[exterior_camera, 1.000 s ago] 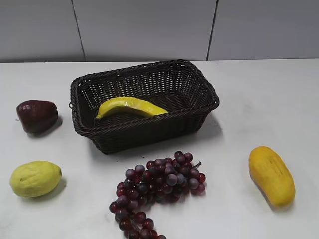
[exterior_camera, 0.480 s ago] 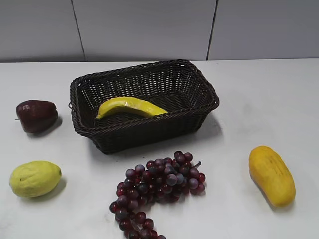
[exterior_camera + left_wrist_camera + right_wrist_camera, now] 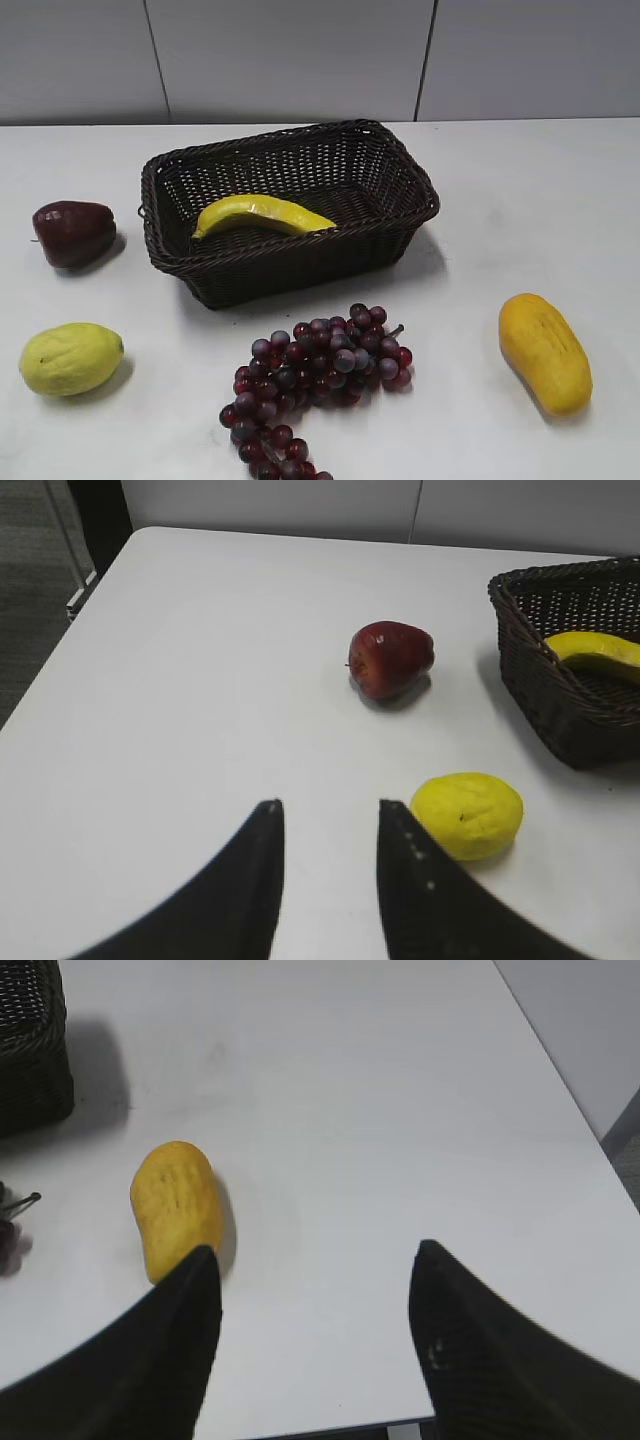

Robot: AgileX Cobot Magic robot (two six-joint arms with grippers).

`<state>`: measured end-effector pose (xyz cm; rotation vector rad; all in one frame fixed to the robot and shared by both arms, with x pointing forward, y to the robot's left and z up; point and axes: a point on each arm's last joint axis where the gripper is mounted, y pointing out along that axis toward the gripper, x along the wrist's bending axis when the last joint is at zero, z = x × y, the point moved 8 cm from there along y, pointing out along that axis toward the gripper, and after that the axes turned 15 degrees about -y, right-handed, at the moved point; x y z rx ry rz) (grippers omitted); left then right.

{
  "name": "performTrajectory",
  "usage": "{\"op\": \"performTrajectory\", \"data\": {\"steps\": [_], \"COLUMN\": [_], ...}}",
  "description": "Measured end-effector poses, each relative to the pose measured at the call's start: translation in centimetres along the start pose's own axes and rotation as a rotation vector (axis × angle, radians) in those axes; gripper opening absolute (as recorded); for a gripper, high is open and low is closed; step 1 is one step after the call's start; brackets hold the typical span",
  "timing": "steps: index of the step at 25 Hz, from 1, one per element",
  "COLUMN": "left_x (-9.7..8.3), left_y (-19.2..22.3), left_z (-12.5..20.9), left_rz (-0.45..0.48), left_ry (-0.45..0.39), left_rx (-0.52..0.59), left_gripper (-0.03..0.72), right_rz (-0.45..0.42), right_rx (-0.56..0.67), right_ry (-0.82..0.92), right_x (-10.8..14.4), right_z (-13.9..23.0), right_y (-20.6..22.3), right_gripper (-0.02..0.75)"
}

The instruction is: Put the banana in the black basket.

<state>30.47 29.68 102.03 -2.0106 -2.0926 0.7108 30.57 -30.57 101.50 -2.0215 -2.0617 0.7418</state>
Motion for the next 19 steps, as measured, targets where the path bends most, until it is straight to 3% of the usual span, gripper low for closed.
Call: {"op": "performTrajectory", "data": {"steps": [19], "left_x": [0.00], "left_y": [0.00], "left_z": [0.00], "left_rz": [0.000], "left_ry": [0.000], "left_rx": [0.000], "left_gripper": [0.236], "right_rz": [-0.001], "right_rx": [0.000], "right_ry": [-0.007], "right_x": [0.02], "right_z": [0.01], "right_y": [0.01], "right_gripper": [0.485]}}
